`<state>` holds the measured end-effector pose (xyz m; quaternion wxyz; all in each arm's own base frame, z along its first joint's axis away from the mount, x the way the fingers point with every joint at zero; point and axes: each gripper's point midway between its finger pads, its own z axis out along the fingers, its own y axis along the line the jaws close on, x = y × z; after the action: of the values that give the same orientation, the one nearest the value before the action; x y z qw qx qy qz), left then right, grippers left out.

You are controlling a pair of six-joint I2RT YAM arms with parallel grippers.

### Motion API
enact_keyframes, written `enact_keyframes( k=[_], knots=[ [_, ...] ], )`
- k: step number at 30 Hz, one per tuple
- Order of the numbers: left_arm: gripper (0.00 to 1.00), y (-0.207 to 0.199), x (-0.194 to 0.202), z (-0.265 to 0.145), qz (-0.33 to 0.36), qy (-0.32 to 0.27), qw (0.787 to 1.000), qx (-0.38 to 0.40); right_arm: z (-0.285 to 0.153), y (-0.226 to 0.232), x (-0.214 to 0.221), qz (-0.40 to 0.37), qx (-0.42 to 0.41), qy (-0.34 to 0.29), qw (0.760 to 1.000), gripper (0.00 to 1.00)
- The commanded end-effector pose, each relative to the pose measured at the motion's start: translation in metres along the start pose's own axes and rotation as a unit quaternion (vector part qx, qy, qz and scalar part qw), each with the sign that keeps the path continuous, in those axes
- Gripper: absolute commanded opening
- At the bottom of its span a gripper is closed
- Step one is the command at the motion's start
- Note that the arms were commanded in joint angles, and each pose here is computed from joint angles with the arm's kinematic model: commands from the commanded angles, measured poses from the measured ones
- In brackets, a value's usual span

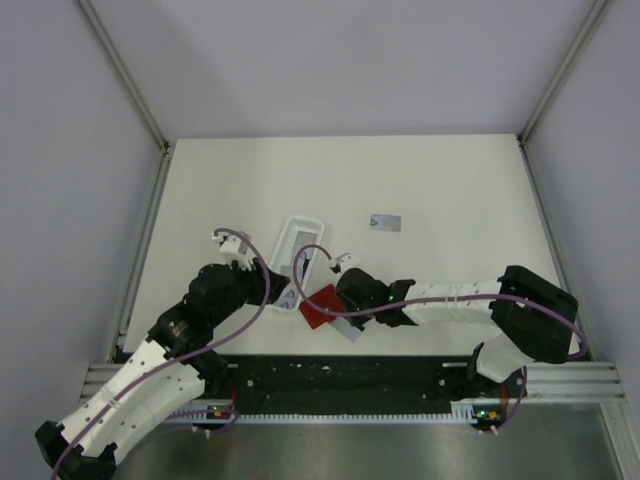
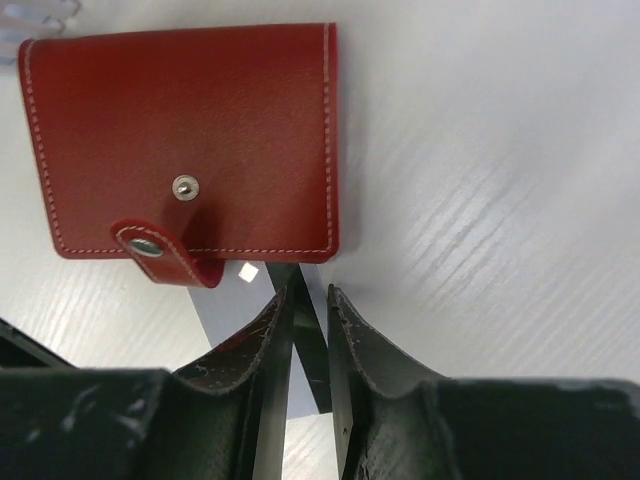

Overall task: Put the credit cards into the card holder
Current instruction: Move the credit card to the corner of the board.

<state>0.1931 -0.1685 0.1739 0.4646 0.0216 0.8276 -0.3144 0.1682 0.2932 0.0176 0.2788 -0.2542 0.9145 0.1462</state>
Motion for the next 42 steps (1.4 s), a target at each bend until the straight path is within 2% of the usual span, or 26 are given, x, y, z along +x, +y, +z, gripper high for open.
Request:
enact_keyframes(
  k=[1, 17, 25, 33, 40, 42],
  knots=[
    [0.47, -0.004, -0.007, 0.001, 0.0, -0.015, 1.0, 0.008, -0.004, 0.0, 0.055, -0.018, -0.005, 0.079, 0.997, 0.2],
    [0.46, -0.006, 0.004, 0.003, 0.005, 0.003, 1.0, 0.024, -0.018, 0.013, 0.073, -0.032, -0.011, 0.082, 0.996, 0.22],
    [0.38, -0.008, 0.062, 0.007, -0.051, 0.095, 0.993, 0.055, -0.024, 0.011, 0.054, 0.011, 0.006, 0.038, 0.999, 0.28],
    [0.36, -0.009, 0.101, 0.002, -0.09, 0.115, 0.987, 0.062, -0.017, 0.02, 0.057, 0.053, -0.013, 0.034, 0.998, 0.26],
    [0.25, -0.026, 0.123, 0.012, -0.088, 0.128, 0.986, 0.056, -0.016, 0.032, 0.059, 0.075, -0.041, 0.037, 0.996, 0.21],
    [0.17, -0.028, 0.135, 0.015, -0.079, 0.146, 0.985, 0.042, -0.016, 0.034, 0.059, 0.078, -0.046, 0.038, 0.995, 0.19]
  ],
)
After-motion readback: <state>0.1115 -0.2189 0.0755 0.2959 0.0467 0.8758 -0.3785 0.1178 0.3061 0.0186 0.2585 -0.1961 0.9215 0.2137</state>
